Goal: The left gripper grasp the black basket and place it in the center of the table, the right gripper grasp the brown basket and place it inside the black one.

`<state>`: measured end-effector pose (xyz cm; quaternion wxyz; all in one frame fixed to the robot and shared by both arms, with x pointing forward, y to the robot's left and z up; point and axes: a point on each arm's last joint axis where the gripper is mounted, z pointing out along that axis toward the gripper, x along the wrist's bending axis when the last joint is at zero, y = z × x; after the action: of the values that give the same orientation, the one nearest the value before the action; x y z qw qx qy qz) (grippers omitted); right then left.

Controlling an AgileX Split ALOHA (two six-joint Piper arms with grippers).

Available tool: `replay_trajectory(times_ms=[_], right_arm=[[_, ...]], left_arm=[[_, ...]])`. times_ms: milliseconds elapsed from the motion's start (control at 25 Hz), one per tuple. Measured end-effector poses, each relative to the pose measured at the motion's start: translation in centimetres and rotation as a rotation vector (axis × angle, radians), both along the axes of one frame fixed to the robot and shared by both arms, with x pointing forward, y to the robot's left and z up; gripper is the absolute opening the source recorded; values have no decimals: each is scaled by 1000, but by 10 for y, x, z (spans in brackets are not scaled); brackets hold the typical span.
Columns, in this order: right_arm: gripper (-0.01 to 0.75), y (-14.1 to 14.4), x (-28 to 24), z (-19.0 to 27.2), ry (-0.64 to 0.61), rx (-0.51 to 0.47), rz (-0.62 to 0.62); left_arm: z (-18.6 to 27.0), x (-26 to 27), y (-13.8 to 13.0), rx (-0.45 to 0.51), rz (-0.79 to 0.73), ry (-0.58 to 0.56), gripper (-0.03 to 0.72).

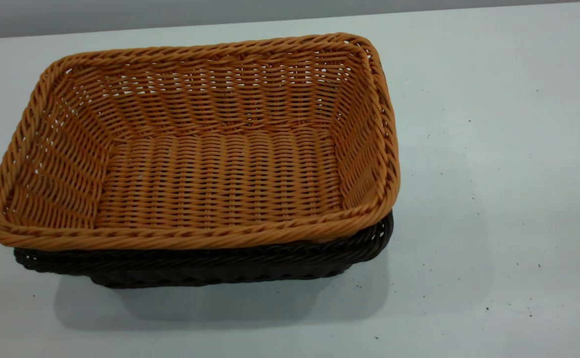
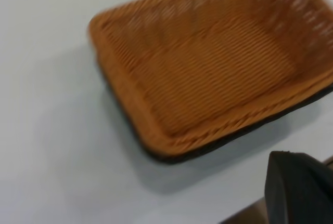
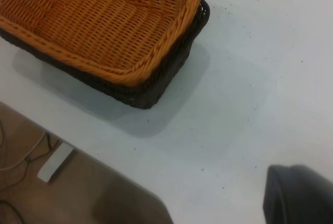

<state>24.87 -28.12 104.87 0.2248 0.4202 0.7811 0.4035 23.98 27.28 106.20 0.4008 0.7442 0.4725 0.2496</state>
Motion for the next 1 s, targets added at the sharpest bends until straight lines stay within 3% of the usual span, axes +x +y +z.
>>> replay_trajectory(times_ms=[320,1000], right_arm=[[0,0,0,0,1,0,0],[0,0,0,0,1,-1,1]], left_arm=[[-2,5,17,11,225,22,-1],[-26,14,15,6,227,73,-1]])
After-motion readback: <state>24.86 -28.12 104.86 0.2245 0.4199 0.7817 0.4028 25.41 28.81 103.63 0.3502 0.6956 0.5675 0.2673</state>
